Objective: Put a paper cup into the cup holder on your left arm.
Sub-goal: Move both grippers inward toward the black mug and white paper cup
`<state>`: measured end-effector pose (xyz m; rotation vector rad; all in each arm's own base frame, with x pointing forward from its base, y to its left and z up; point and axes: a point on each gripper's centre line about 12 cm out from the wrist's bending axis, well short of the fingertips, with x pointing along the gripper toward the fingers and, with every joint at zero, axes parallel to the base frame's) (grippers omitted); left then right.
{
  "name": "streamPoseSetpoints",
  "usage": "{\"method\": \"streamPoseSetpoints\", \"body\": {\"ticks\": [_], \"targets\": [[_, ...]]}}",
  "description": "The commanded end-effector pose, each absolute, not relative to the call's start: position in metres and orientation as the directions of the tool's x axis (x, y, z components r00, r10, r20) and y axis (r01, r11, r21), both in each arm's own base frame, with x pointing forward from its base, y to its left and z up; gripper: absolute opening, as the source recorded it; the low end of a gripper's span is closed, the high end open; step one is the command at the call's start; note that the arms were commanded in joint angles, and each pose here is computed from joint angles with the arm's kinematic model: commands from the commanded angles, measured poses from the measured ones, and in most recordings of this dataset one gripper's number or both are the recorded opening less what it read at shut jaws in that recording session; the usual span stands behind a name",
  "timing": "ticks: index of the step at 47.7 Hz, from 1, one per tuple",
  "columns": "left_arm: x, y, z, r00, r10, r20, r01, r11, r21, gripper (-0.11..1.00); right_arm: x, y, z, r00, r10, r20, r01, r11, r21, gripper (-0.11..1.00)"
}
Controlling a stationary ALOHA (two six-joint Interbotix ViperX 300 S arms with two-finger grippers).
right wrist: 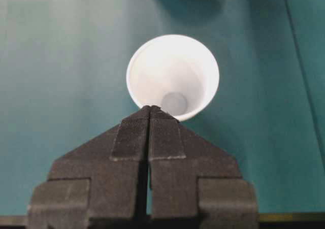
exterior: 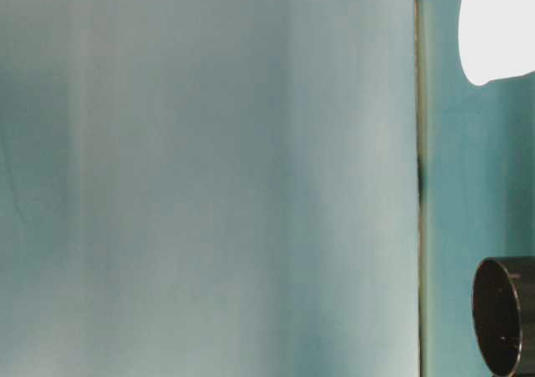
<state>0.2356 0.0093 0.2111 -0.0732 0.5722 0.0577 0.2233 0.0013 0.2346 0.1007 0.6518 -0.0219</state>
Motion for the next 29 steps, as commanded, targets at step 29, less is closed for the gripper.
{"method": "streamPoseSetpoints", "body": {"ticks": [29], "targets": [[0.25, 0.014, 0.181, 0.757, 0.044, -0.652, -0.104, 0.993, -0.053, 0.03, 0.223, 0.002, 0.239, 0.772, 0.014, -0.635, 0.06, 0.994, 0.094, -0.03]]}}
